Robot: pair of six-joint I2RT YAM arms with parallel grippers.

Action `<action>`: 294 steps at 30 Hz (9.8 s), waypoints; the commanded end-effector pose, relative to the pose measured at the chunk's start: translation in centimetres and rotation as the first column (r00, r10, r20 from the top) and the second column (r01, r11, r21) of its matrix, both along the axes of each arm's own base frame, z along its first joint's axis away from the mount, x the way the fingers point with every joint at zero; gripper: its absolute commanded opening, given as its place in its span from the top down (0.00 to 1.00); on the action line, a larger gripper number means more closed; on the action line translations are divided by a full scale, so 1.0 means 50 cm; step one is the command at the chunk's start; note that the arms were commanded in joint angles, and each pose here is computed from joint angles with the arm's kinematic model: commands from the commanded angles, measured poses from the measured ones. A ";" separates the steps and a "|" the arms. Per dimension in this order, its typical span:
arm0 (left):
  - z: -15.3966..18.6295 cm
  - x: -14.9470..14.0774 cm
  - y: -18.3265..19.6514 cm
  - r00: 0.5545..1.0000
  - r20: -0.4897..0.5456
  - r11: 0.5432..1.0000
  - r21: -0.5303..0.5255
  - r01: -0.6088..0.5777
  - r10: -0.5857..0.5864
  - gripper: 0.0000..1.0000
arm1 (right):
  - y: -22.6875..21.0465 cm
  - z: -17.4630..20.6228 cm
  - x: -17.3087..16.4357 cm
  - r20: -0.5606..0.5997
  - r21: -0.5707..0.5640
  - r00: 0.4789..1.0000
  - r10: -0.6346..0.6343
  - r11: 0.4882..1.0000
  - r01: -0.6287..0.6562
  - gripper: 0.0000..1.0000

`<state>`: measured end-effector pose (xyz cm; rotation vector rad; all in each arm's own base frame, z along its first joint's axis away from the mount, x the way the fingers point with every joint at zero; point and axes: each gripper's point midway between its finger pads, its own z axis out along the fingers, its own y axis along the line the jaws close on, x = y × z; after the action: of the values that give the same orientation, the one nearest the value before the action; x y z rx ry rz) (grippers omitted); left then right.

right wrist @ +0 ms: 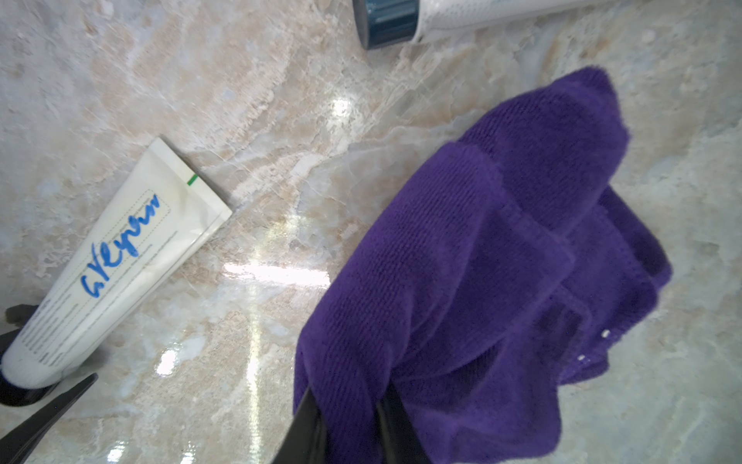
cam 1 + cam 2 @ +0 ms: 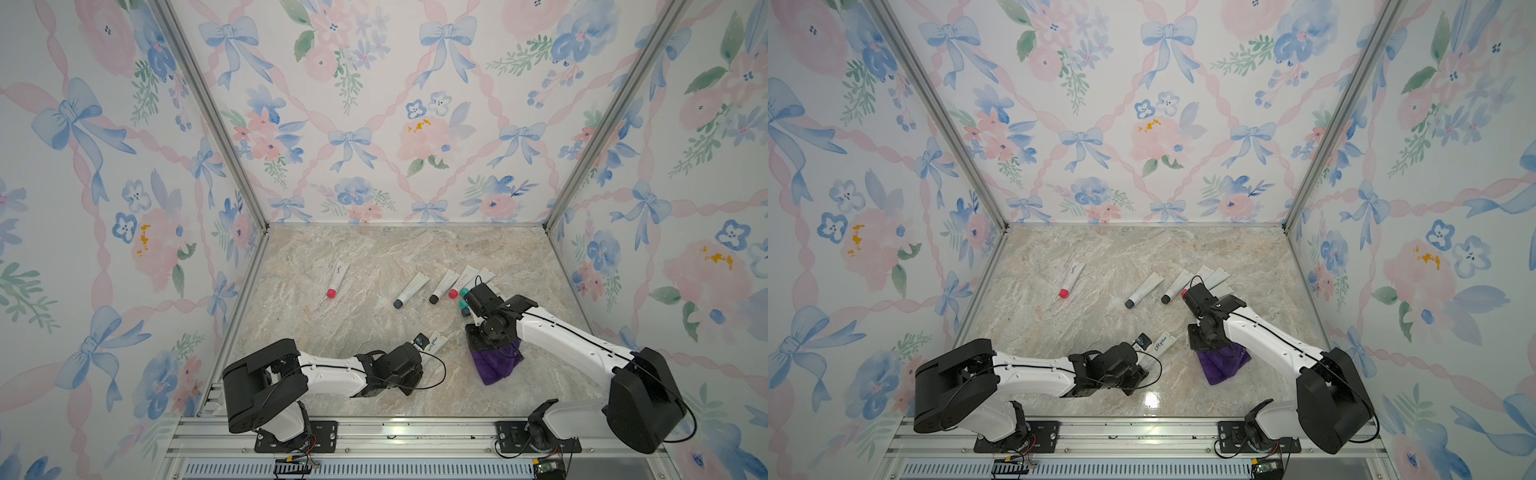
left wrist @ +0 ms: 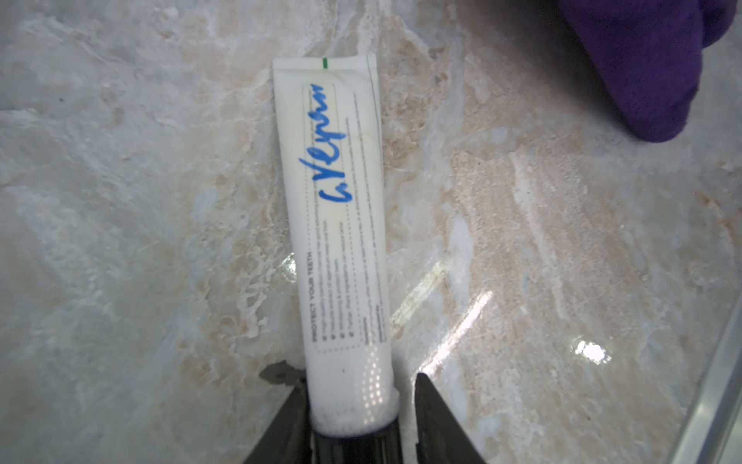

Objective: Wipe the surface of the toothpaste tube
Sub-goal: Wipe the dirt from the toothpaste tube.

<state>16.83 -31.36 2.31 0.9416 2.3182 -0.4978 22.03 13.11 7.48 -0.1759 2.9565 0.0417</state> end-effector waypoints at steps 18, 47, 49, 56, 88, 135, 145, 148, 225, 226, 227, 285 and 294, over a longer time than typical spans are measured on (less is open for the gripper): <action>-0.012 -0.030 -0.027 0.993 -0.034 0.993 -0.022 0.113 -0.113 0.74 | 0.141 -0.032 -0.031 -0.143 0.322 0.987 0.074 0.946 -0.024 0.80; -0.017 -0.045 -0.026 0.989 -0.040 0.989 -0.045 0.139 -0.141 0.73 | 0.058 -0.123 0.047 -0.206 0.015 0.978 0.022 1.000 -0.019 0.81; -0.017 -0.045 -0.028 0.989 -0.041 0.989 -0.046 0.140 -0.142 0.73 | 0.089 -0.116 0.038 -0.209 0.053 0.976 0.054 0.998 -0.044 0.81; -0.019 -0.047 -0.028 0.989 -0.040 0.989 -0.041 0.144 -0.145 0.73 | 0.179 -0.091 -0.015 -0.243 0.250 0.962 0.127 0.966 -0.064 0.81; -0.019 -0.047 -0.027 0.990 -0.033 0.989 -0.039 0.139 -0.141 0.73 | 0.023 -0.151 0.046 -0.222 -0.175 0.974 0.040 0.981 -0.080 0.81; -0.016 -0.037 -0.019 0.993 -0.007 0.993 -0.028 0.116 -0.117 0.73 | 0.132 -0.117 -0.056 -0.267 0.081 0.952 0.148 0.988 -0.131 0.80; -0.020 -0.035 -0.023 0.993 -0.010 0.993 -0.023 0.118 -0.118 0.73 | 0.221 -0.071 -0.124 -0.265 0.300 0.938 0.225 0.943 -0.142 0.80; -0.019 -0.034 -0.022 0.993 -0.009 0.993 -0.024 0.117 -0.117 0.73 | 0.189 -0.087 -0.121 -0.269 0.209 0.939 0.214 0.965 -0.160 0.80; -0.017 -0.028 -0.012 0.995 -0.005 0.995 -0.025 0.099 -0.099 0.73 | 0.230 -0.071 -0.057 -0.234 0.319 0.954 0.186 0.942 -0.105 0.80; -0.015 -0.028 -0.012 0.995 -0.004 0.995 -0.027 0.098 -0.099 0.73 | 0.216 -0.089 -0.054 -0.253 0.281 0.952 0.173 0.954 -0.099 0.80; -0.016 -0.028 -0.011 0.995 -0.005 0.995 -0.027 0.099 -0.099 0.73 | 0.195 -0.101 -0.048 -0.258 0.236 0.953 0.157 0.967 -0.096 0.80; -0.015 -0.026 -0.008 0.996 0.000 0.995 -0.026 0.094 -0.094 0.73 | 0.152 -0.099 -0.057 -0.236 0.169 0.963 0.127 0.982 -0.088 0.80; -0.017 -0.026 -0.008 0.996 -0.002 0.995 -0.024 0.094 -0.094 0.73 | 0.239 -0.077 -0.099 -0.235 0.318 0.952 0.195 0.941 -0.114 0.80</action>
<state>15.23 -32.75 2.34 1.0532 2.2458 -0.6078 20.03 22.73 4.03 -0.3654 3.0563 0.3649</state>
